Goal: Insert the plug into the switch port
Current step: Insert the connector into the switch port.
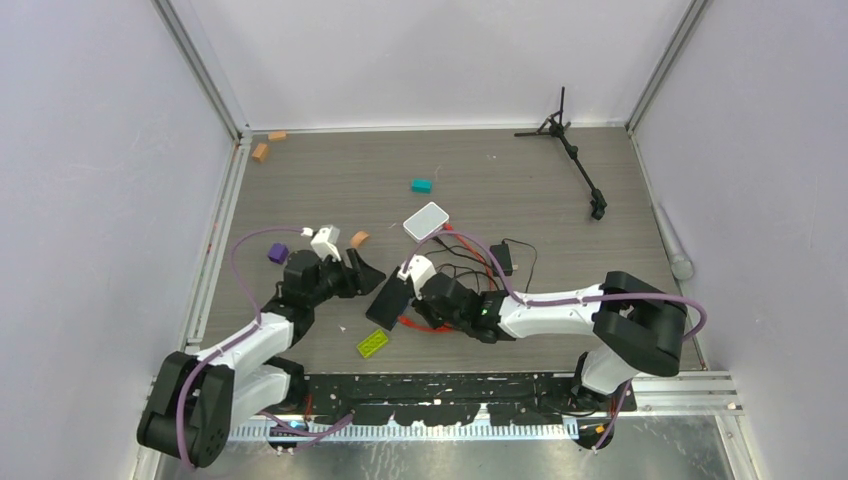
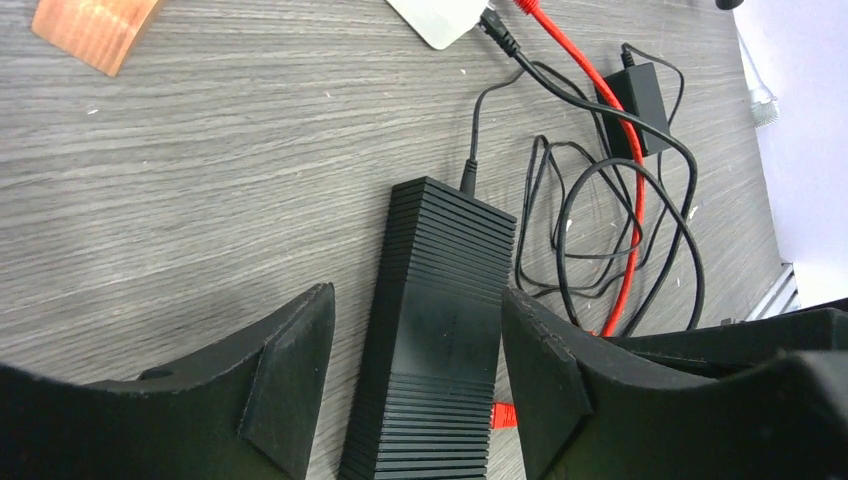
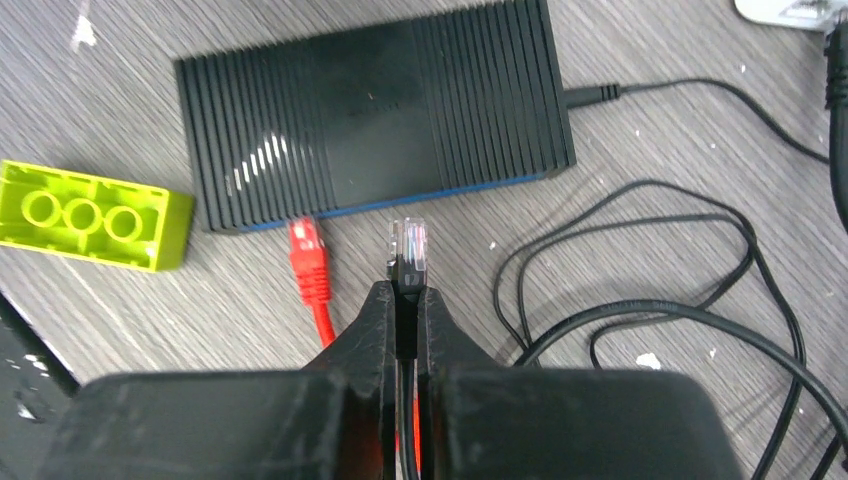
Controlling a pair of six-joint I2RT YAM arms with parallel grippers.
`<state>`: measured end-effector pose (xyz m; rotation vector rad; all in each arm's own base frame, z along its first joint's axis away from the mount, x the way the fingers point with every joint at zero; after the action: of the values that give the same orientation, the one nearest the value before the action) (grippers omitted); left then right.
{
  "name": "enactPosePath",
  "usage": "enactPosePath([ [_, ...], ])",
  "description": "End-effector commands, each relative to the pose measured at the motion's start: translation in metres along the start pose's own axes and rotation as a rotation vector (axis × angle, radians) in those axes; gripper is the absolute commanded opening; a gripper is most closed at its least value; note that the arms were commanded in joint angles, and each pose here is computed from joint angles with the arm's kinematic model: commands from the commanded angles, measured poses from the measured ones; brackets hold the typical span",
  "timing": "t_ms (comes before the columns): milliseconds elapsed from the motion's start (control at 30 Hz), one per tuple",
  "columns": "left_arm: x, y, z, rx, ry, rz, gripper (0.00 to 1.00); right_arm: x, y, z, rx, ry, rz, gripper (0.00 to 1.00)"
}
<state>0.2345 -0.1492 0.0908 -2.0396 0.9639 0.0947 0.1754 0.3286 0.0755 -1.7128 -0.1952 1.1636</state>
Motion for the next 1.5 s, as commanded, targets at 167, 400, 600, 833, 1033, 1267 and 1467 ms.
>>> enactPosePath([
  [167,0.010,-0.002,0.006,-0.061,-0.036,0.025,0.62,0.003,0.003,-0.009,-0.083,0.043,-0.054,0.00],
  [400,0.026,-0.002,0.000,-0.160,0.005,0.022,0.60,0.006,0.001,-0.015,-0.106,0.094,-0.065,0.00],
  [600,0.038,-0.004,-0.005,-0.090,0.067,0.012,0.62,0.010,0.004,-0.015,-0.109,0.099,-0.045,0.00],
  [833,0.050,0.007,-0.010,-0.112,0.146,0.044,0.62,0.011,0.005,-0.019,-0.087,0.125,-0.054,0.00],
  [1033,0.054,0.015,-0.007,-0.118,0.154,0.054,0.61,0.005,-0.003,-0.034,-0.173,0.182,-0.014,0.00],
  [1267,0.053,0.013,-0.008,-0.106,0.158,0.044,0.61,-0.002,-0.002,-0.046,-0.216,0.199,0.026,0.00],
  [1467,0.053,0.017,-0.004,-0.112,0.147,0.050,0.61,0.008,0.012,-0.034,-0.188,0.120,0.042,0.00],
])
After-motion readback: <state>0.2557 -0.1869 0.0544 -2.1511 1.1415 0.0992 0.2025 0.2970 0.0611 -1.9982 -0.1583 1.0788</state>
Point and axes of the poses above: each gripper's point midway between its finger pads, its own x axis out along the fingers, its own z axis along the line the jaws close on, y = z × x, the point moved 3 cm from there along -x, back along the fingers, and after that the axes turned 2 degrees about -x, right-handed, at the moved point
